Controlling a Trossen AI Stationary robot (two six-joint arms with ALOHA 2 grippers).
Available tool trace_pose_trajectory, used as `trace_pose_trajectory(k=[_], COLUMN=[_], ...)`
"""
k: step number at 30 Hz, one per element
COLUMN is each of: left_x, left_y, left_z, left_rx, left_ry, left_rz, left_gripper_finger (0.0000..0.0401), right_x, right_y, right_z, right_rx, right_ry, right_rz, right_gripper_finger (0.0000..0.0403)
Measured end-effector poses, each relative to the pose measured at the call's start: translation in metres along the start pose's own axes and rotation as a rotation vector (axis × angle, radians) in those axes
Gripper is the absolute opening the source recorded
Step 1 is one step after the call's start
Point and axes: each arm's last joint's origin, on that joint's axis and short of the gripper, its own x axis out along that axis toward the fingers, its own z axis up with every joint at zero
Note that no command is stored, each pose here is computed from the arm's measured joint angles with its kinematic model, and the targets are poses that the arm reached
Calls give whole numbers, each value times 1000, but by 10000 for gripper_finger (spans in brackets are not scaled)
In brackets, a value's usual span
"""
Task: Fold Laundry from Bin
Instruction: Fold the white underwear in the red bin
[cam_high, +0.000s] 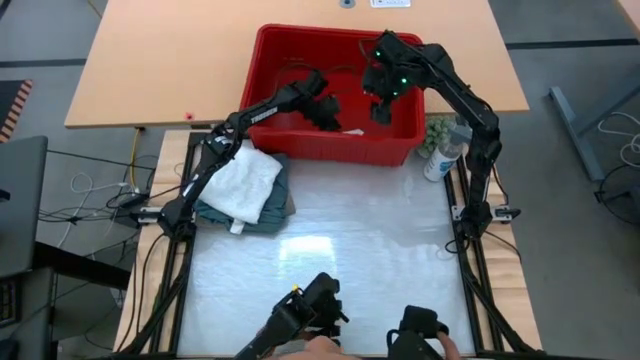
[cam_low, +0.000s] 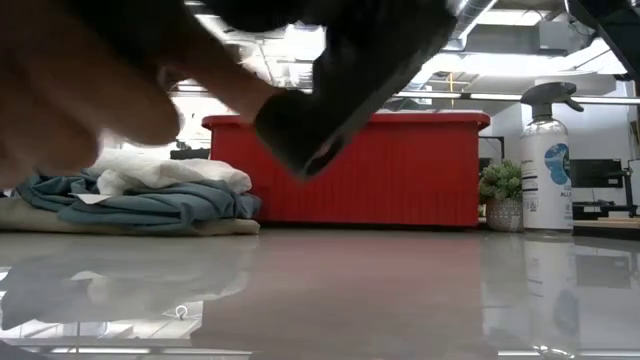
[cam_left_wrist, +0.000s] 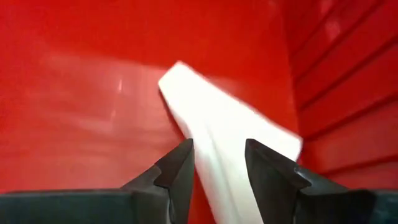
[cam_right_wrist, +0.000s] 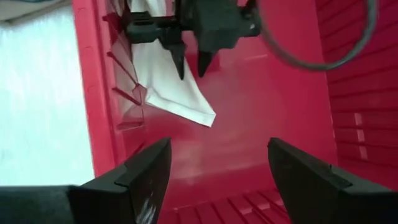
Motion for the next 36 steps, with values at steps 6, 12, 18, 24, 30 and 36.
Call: trace_pose_trajectory(k=[6, 12, 18, 24, 30, 36], left_x=[12, 29, 32, 16, -44, -131], left_y=[-5, -5, -4, 8, 19, 9], left_z=[-15, -24, -22, -10, 26, 72], left_rx=[18, 79, 119, 69, 30, -12], left_ry=[167, 226, 220, 229, 70, -162], left_rz=[63, 91, 128, 314, 485, 607], left_gripper_finger=[168, 149, 15, 1, 0, 0], right_x=[0, 0, 0, 0, 0, 0], right_y=[1, 1, 0, -2, -8, -16], right_z=[-3, -3, -4, -2, -1, -2], right_rx=[-2, -2, 2, 3, -8, 8], right_ry=[28, 31, 31, 13, -25, -47], right_rz=[16, 16, 13, 1, -31, -58], right_gripper_finger=[290, 290, 290, 290, 290, 290])
